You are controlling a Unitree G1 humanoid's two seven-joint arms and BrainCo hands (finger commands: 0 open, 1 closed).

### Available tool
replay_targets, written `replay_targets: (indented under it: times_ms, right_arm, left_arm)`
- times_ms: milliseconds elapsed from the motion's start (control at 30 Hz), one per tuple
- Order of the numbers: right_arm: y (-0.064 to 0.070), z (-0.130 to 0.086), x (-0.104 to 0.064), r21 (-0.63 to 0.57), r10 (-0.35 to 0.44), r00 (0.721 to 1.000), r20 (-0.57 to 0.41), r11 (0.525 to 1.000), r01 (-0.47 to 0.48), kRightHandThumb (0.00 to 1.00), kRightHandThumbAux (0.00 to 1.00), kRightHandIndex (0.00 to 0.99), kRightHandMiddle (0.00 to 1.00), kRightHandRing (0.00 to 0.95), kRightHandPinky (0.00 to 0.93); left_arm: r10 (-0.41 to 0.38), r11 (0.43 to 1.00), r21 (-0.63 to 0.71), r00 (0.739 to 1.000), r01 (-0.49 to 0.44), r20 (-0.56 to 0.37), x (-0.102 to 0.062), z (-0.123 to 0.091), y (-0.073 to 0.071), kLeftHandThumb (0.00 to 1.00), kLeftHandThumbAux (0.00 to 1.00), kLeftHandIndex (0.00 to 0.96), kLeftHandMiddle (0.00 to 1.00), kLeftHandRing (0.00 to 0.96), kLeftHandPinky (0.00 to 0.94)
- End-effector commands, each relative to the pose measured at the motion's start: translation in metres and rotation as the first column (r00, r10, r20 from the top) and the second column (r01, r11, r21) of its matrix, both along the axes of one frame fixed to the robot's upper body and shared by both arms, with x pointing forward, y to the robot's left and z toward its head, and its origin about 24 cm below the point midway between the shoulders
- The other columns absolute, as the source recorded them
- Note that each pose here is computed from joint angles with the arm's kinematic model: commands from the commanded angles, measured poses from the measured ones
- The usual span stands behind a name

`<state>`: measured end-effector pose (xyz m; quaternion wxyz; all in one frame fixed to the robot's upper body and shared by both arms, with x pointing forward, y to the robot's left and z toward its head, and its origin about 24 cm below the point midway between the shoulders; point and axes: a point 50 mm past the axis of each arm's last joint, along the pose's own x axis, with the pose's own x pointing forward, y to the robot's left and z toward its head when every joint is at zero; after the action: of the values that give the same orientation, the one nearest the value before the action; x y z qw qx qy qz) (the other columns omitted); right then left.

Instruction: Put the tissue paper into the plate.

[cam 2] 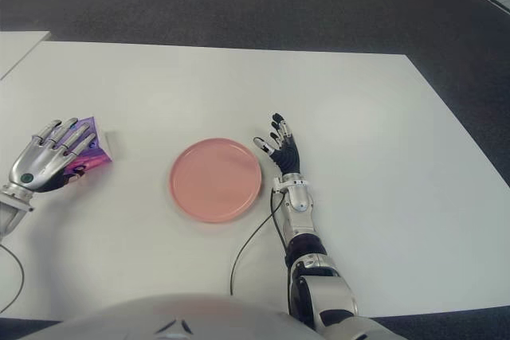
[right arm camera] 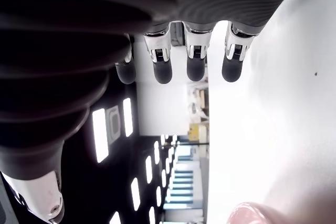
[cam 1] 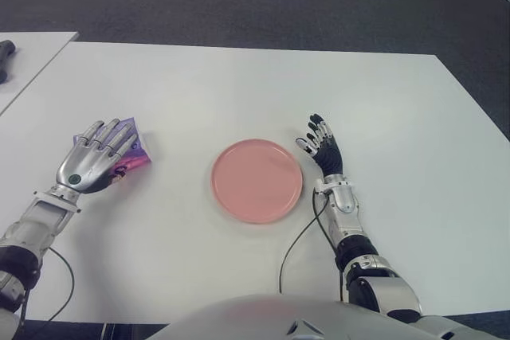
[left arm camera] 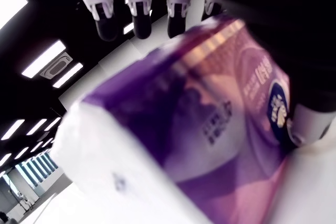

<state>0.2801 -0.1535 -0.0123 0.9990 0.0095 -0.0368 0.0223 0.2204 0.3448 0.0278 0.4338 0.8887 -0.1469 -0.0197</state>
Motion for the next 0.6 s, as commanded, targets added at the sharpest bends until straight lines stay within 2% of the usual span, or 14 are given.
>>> replay_targets:
  times_ms: [33,600]
  right_arm:
    - [-0.0083,-0.0319,-0.0226,0.009,-0.028,0.985,-0.168,1.0,0.03,0.118,0.674,0.017,0.019,0.018,0.06]
    - [-0.0121,-0.0315,-0.0227,0.009,-0.028,0.985,-0.168,1.0,0.03,0.118,0.674,0.017,0.019,0.018,0.06]
  left_arm:
    - [0.018,1.0,-0.007,1.0,-0.019,-0.025,-0.0038,-0.0096,0.001,0.292,0.566,0.086,0.074,0.025,0.0]
    - [0.054,0.998,-0.038,0.999,-0.053,0.004,-0.0066,-0.0172,0.0044,0.315,0.541,0.091,0.063,0.021,0.0]
